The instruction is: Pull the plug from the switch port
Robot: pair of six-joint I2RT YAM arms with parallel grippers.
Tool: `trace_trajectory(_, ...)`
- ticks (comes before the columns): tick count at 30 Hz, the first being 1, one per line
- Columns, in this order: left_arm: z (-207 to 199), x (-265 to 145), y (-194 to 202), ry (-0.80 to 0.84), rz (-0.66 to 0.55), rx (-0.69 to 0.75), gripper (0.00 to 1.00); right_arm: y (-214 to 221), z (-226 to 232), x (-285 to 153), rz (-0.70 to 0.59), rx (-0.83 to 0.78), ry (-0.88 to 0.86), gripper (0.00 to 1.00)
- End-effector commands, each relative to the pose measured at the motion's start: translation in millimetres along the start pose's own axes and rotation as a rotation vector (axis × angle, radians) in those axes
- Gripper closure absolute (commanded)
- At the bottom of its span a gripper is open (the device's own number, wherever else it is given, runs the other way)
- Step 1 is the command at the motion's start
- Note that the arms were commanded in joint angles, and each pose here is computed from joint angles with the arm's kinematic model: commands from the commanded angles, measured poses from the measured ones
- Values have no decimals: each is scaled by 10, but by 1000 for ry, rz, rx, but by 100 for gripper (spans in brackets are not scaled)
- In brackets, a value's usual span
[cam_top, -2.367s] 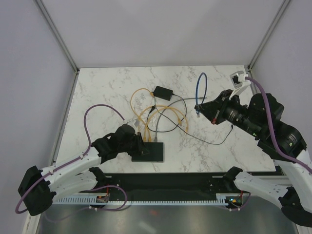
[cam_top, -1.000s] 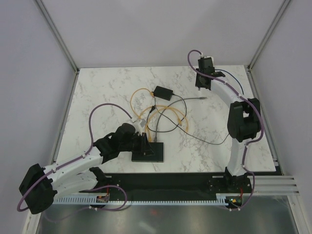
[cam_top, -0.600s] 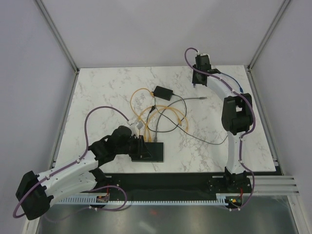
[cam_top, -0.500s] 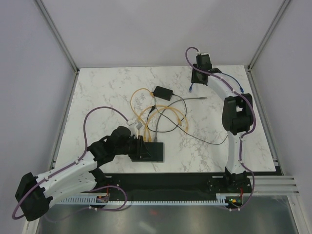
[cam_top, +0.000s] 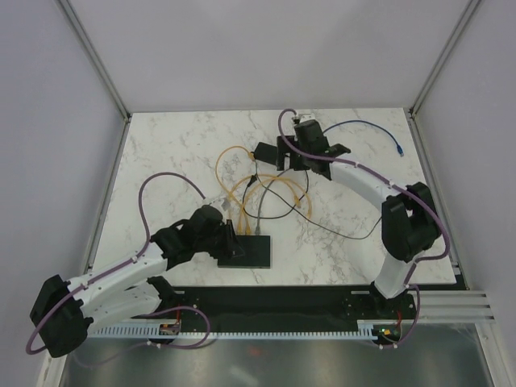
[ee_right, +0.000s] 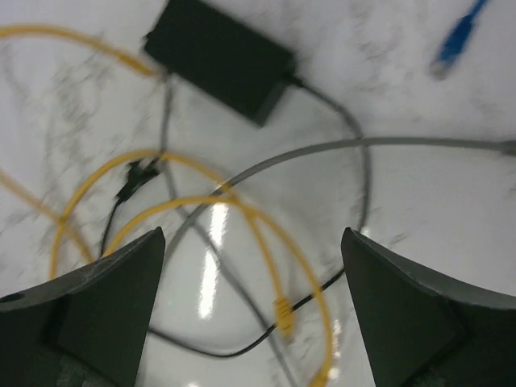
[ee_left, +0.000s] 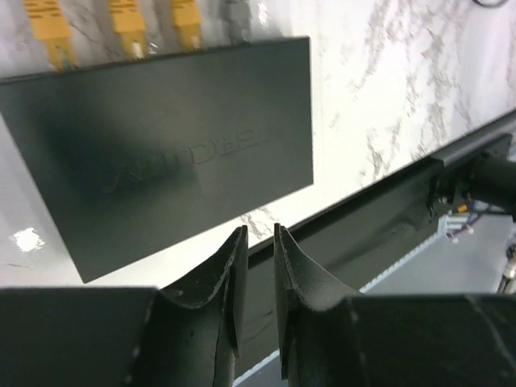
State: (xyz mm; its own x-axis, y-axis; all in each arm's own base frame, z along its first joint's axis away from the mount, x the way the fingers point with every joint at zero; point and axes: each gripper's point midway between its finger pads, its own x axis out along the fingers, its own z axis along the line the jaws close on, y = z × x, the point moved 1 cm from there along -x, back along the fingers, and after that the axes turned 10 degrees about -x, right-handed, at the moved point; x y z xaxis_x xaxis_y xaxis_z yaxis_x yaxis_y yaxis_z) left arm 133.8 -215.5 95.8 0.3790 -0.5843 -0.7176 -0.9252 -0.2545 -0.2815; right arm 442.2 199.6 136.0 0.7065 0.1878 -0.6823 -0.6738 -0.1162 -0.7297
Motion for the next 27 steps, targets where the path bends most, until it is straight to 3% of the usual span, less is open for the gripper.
trace_trajectory(1,-135,-21,-307,-45,-102,-60,73,18,576,-340,-89,10,-197,2)
trace_trajectory(5,-207,14,-389,-51,-102,-117,74,286,1236,-725,-57,6,-569,2)
trace_trajectory(12,-271,105,-465,-17,-86,-209,81,1041,1520,-844,55,-25,-777,2)
trace_trajectory(14,-239,153,-436,-3,-69,-240,83,1098,1542,-871,47,-37,-818,8)
trace_trajectory(16,-227,222,-430,27,-60,-271,83,1236,1574,-895,67,-52,-871,36)
trace_trajectory(27,-79,406,-420,-12,-29,-245,83,1608,1685,-750,182,-11,-983,40)
